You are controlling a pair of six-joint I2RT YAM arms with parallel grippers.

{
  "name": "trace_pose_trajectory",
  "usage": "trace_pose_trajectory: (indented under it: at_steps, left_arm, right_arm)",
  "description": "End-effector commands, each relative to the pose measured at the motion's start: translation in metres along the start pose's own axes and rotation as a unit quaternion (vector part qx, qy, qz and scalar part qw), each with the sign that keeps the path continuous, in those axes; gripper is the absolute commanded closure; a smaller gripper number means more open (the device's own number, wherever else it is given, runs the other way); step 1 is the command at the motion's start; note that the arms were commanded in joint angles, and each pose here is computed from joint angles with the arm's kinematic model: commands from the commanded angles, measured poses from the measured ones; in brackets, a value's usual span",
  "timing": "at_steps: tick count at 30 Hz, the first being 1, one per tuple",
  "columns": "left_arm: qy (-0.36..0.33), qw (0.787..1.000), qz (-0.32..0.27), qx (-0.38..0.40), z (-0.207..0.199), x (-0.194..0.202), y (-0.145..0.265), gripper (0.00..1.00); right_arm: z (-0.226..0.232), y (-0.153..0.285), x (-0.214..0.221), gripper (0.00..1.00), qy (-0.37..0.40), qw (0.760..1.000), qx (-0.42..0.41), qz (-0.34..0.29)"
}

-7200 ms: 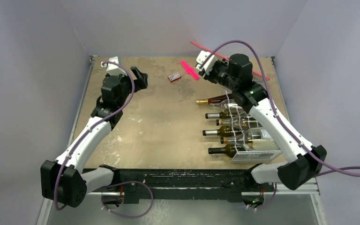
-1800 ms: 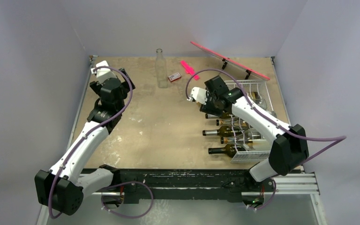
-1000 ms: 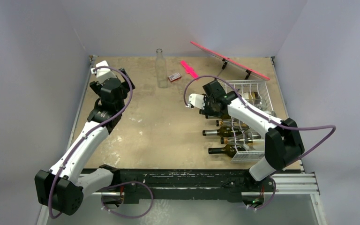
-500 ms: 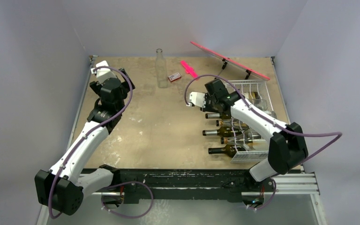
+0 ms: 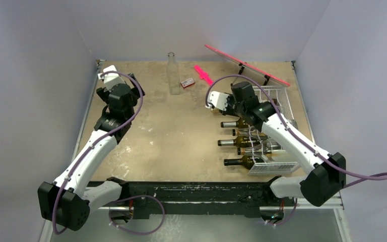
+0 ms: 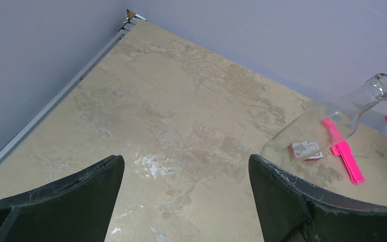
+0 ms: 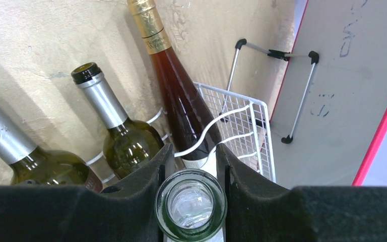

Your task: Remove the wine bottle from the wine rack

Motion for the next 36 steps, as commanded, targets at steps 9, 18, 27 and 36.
trace_pose_trajectory:
  at_steps: [9,18,27,36]
  left_arm:
    - [0.011,1.000,-0.021,-0.009,-0.001,-0.017,0.000,0.08]
    - [0.014,1.000,-0.023,-0.005,-0.001,-0.018,0.001,0.08]
    - [0.016,1.000,-0.025,-0.003,-0.001,-0.020,0.002,0.08]
    - [0.007,1.000,-0.025,-0.017,0.003,-0.022,0.002,0.08]
  right_arm:
    - [-0.036,0.067,-0.063,1.00,-0.062,0.978,0.032,-0.197]
    - [-0.049,0.105,-0.099,1.00,-0.083,0.948,0.019,-0.308]
    - [-0.047,0.117,-0.161,1.00,-0.068,0.885,-0.072,-0.456]
    - [-0.037,0.063,-0.219,1.00,-0.130,0.796,-0.188,-0.561]
Point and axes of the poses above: each gripper's point midway between its finger pads, its own y axis back along the fingers, its own z axis along the line the jaws close on, x = y × z, the point moved 7 cm from there along y, back along the fingers, and after that the axes turned 15 degrees about -y, right-handed, at the moved point
